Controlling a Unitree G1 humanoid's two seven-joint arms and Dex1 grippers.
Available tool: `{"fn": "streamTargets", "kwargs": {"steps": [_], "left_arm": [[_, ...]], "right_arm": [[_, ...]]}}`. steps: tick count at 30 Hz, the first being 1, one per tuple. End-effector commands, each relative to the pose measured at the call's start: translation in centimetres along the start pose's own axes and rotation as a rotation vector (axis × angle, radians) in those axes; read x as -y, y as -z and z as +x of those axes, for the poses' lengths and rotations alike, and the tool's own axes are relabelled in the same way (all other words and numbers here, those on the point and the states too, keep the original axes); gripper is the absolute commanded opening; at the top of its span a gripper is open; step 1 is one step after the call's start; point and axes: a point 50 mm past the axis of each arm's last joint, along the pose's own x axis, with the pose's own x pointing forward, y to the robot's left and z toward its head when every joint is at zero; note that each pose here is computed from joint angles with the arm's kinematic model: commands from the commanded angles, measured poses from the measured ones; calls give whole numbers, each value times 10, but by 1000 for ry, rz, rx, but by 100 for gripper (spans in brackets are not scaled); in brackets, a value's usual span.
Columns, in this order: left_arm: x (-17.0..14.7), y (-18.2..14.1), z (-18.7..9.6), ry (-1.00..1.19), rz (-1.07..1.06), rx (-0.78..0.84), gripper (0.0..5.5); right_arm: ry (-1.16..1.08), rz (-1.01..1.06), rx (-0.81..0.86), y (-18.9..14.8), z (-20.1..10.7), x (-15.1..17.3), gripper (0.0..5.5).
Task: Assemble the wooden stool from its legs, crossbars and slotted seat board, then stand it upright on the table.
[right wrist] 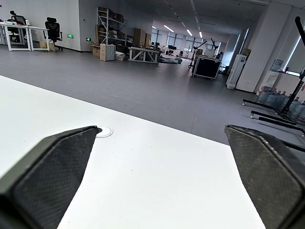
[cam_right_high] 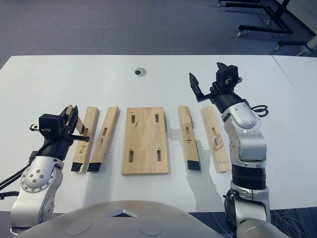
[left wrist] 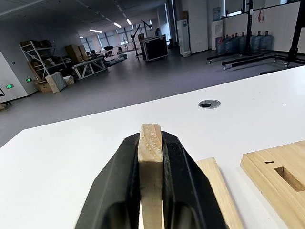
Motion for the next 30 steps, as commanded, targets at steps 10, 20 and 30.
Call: {"fn": "streamTargets", "kwargs": {"steps": [10,20,30], "left_arm": [[3,6,7,-4,-9,1,37],[7,9,7,6,-56,-16,37],[3,10,6,9,-45,-35,37]], "right_arm": [[-29,37,46,-6,2,-5,490],[-19,39,52,-6,0,-5,490],[11,31,38,-2,-7,0,490]]}}
